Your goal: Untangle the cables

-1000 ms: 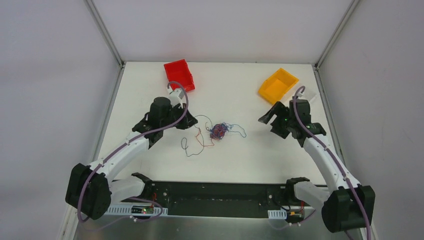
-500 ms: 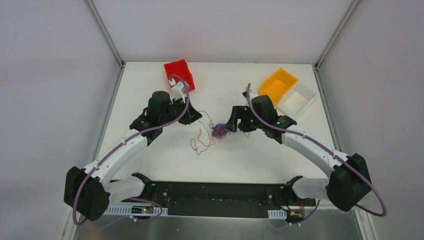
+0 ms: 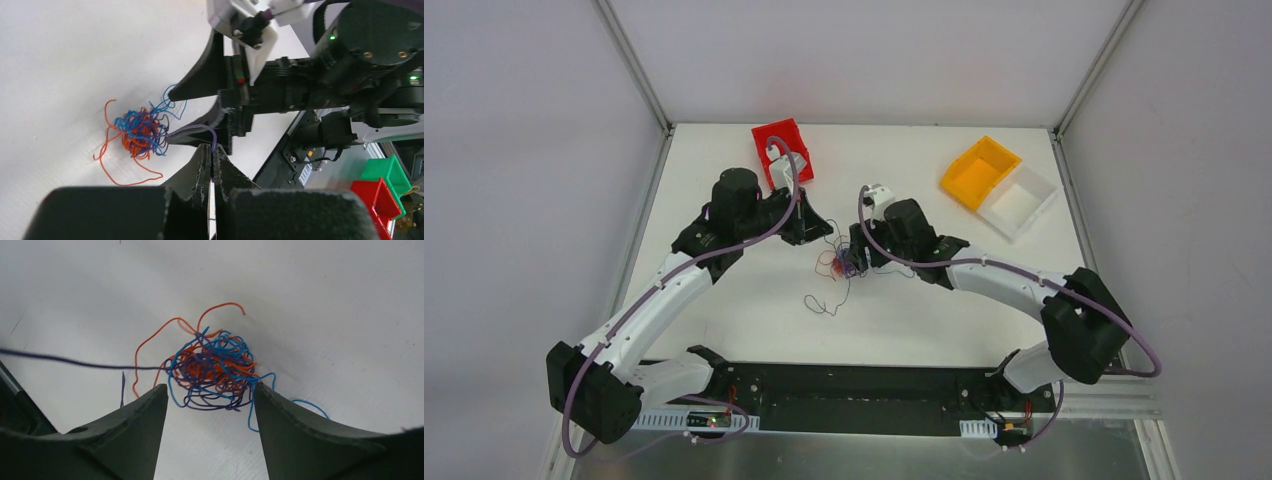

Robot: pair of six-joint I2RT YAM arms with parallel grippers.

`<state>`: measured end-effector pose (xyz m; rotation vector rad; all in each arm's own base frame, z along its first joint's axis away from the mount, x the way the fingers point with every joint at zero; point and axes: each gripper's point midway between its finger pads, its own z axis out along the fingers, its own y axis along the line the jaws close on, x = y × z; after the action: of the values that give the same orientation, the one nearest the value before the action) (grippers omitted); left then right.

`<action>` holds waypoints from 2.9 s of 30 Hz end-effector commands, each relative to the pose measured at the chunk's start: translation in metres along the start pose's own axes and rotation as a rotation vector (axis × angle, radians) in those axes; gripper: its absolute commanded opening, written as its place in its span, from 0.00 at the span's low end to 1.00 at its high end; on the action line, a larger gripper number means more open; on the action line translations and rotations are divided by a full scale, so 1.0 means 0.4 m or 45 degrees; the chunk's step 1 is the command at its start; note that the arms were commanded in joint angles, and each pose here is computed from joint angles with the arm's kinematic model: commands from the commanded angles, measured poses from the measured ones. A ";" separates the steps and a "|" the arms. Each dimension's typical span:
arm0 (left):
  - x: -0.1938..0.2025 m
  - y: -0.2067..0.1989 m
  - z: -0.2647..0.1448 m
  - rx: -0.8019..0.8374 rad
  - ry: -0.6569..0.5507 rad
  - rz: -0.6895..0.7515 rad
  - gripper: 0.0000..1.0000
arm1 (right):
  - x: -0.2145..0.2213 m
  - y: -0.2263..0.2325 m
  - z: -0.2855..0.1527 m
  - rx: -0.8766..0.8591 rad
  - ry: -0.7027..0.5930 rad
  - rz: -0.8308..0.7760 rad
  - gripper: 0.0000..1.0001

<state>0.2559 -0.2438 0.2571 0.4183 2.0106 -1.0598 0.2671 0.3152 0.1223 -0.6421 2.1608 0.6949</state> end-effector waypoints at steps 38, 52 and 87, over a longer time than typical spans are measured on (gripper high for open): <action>-0.158 -0.068 -0.126 -0.052 -0.138 0.271 0.00 | 0.068 -0.084 -0.065 0.174 -0.096 0.319 0.31; -0.132 -0.136 -0.088 0.207 0.005 0.223 0.00 | -0.032 0.054 -0.050 -0.118 -0.130 -0.006 0.72; -0.120 -0.177 -0.083 0.328 0.076 0.122 0.00 | -0.267 0.132 -0.042 -0.089 -0.524 -0.063 0.58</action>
<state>0.2299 -0.2532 0.3166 0.6491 1.9698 -1.2299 0.2703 0.3534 0.2068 -0.5895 1.8088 0.8135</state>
